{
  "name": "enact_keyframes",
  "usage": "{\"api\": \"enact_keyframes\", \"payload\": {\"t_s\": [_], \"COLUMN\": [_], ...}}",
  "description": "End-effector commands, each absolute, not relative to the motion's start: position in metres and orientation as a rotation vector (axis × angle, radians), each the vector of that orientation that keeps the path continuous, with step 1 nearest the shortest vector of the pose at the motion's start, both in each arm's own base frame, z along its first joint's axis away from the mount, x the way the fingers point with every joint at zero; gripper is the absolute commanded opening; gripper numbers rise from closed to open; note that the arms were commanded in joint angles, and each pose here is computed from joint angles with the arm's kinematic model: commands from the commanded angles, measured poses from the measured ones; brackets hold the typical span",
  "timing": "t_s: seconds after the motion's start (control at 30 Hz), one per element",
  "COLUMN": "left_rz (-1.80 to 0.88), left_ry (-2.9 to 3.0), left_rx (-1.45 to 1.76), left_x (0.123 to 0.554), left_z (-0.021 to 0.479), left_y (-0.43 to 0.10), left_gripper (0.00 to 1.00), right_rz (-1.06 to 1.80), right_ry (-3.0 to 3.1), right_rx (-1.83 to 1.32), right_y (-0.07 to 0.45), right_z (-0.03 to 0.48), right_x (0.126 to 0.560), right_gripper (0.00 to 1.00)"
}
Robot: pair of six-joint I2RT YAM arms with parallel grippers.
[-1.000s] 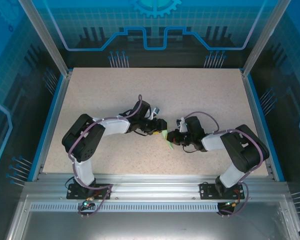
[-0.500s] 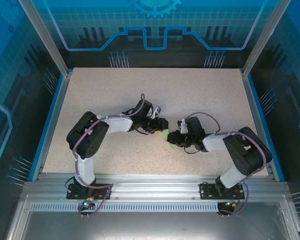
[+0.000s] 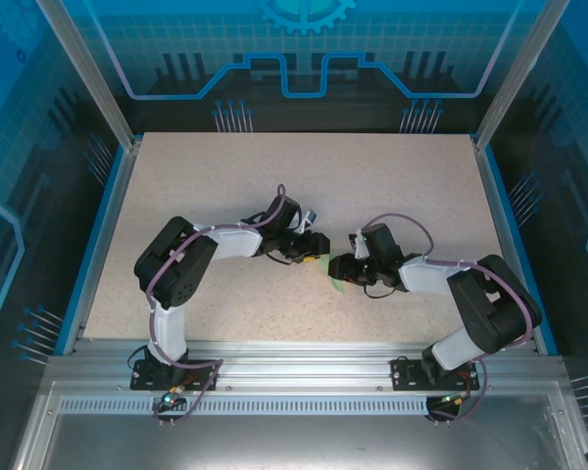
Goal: Fold a paper plane with a square sheet of paper (pick it up from the middle)
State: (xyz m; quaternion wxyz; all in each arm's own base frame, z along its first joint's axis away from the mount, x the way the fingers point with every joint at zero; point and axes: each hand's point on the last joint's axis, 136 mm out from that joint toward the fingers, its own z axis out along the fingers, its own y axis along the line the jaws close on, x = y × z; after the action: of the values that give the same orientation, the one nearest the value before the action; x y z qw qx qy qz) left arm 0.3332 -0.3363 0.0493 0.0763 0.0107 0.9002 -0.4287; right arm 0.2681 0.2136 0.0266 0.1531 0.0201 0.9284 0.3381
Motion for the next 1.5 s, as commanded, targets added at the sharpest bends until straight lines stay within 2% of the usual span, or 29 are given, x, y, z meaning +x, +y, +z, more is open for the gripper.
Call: {"api": "enact_keyframes", "payload": {"t_s": [0.0,0.23,0.67,1.03,1.2,1.47], "left_rz": [-1.293,-1.293,-1.297,-1.293,-1.297,-1.299], "left_ry": [2.701,2.703,2.705,2.712,2.709,2.708], "left_rx": [0.077,0.071,0.062,0.062,0.061,0.06], "left_x": [0.334,0.335,0.335,0.335,0.335,0.335], "left_z": [0.05,0.051,0.053,0.051,0.052,0.053], "left_y": [-0.341,-0.341,-0.342,-0.342,-0.342,-0.342], "left_gripper": [0.51,0.51,0.5,0.49,0.49,0.49], "right_rz": [0.93,0.924,0.741,0.668,0.653,0.612], "right_ry": [2.687,2.699,2.652,2.699,2.714,2.736], "right_rx": [0.009,-0.021,-0.259,-0.313,-0.32,-0.312], "right_y": [0.211,0.213,0.214,0.224,0.224,0.22], "right_z": [0.027,0.027,0.045,0.031,0.026,0.019], "right_x": [0.267,0.266,0.257,0.258,0.257,0.257], "right_gripper": [0.46,0.42,0.44,0.38,0.3,0.25]}}
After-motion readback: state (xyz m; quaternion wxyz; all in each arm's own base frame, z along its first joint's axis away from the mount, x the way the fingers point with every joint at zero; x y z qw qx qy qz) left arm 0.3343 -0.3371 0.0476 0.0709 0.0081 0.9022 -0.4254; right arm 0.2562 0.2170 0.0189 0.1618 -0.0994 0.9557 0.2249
